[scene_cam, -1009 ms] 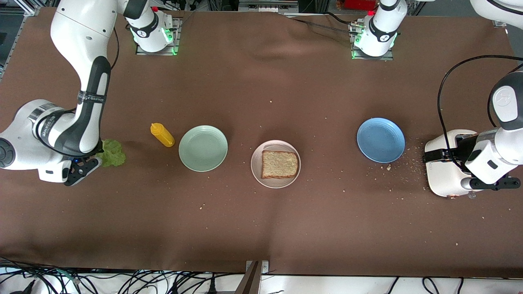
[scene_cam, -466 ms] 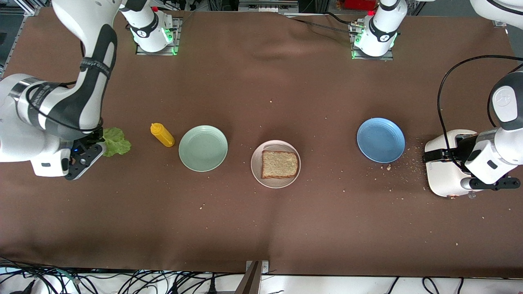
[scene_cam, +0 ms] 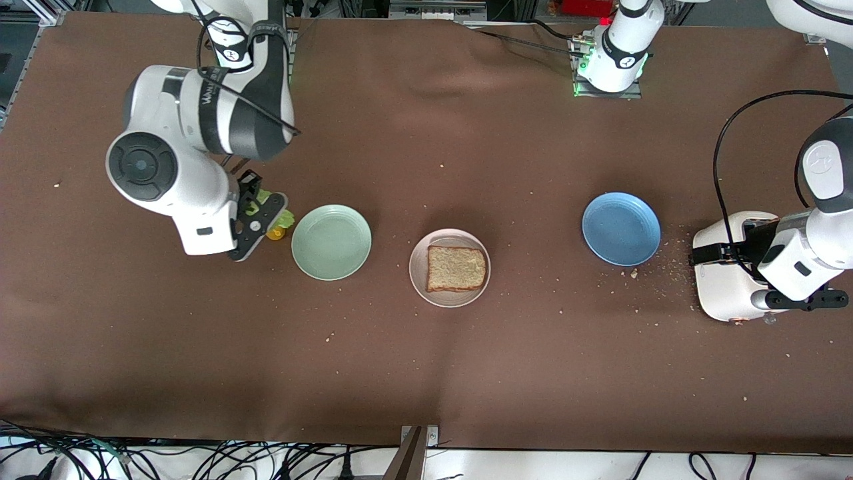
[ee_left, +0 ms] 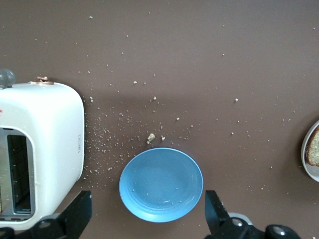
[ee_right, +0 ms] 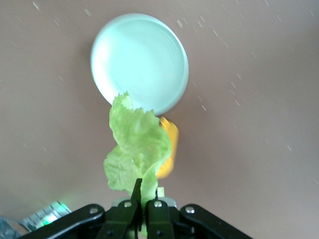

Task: Make sandwich in beige plate with both arms
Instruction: 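Carry the lettuce onto the toast on the beige plate with the right gripper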

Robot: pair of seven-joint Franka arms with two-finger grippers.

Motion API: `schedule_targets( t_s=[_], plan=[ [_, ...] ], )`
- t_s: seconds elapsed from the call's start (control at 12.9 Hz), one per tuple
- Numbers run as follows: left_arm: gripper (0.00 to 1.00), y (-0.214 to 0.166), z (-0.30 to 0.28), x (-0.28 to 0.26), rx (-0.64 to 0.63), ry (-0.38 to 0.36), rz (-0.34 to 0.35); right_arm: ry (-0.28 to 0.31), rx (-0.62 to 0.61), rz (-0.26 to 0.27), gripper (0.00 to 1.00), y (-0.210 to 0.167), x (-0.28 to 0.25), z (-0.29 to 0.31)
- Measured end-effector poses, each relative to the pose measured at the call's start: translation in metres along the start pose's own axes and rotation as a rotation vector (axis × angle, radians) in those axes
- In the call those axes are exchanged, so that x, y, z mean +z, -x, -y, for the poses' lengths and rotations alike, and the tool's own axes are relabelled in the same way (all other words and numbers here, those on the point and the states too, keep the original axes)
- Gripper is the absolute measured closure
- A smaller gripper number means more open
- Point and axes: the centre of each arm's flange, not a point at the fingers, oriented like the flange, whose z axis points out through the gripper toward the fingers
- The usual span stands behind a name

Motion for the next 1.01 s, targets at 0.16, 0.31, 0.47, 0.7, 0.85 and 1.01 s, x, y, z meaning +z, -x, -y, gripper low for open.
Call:
schedule_targets(
  t_s=[0.16,0.31,0.47,0.7,0.85,1.01],
  plan=[
    [0.0,0.0,0.0,0.0,0.0,0.0,0.0,-0.001,0.006,-0.043,0.96,-0.031,0.009,0.026],
    [0.0,0.0,0.0,0.0,0.0,0.0,0.001,0.008,-0.001,-0.087,0.96,-0.075,0.03,0.057],
    [0.0,0.0,0.0,0.0,0.0,0.0,0.001,0.011,0.029,-0.154,0.96,-0.123,0.054,0.095],
    [0.0,0.0,0.0,0.001,0.0,0.0,0.001,-0.014,0.039,-0.28,0.96,-0.171,0.093,0.119],
    [0.0,0.0,0.0,0.001,0.0,0.0,0.002,-0.065,0.058,-0.372,0.96,-0.189,0.12,0.106],
    [0.0,0.0,0.0,0.001,0.0,0.0,0.002,-0.102,0.078,-0.456,0.96,-0.203,0.143,0.097]
  ],
)
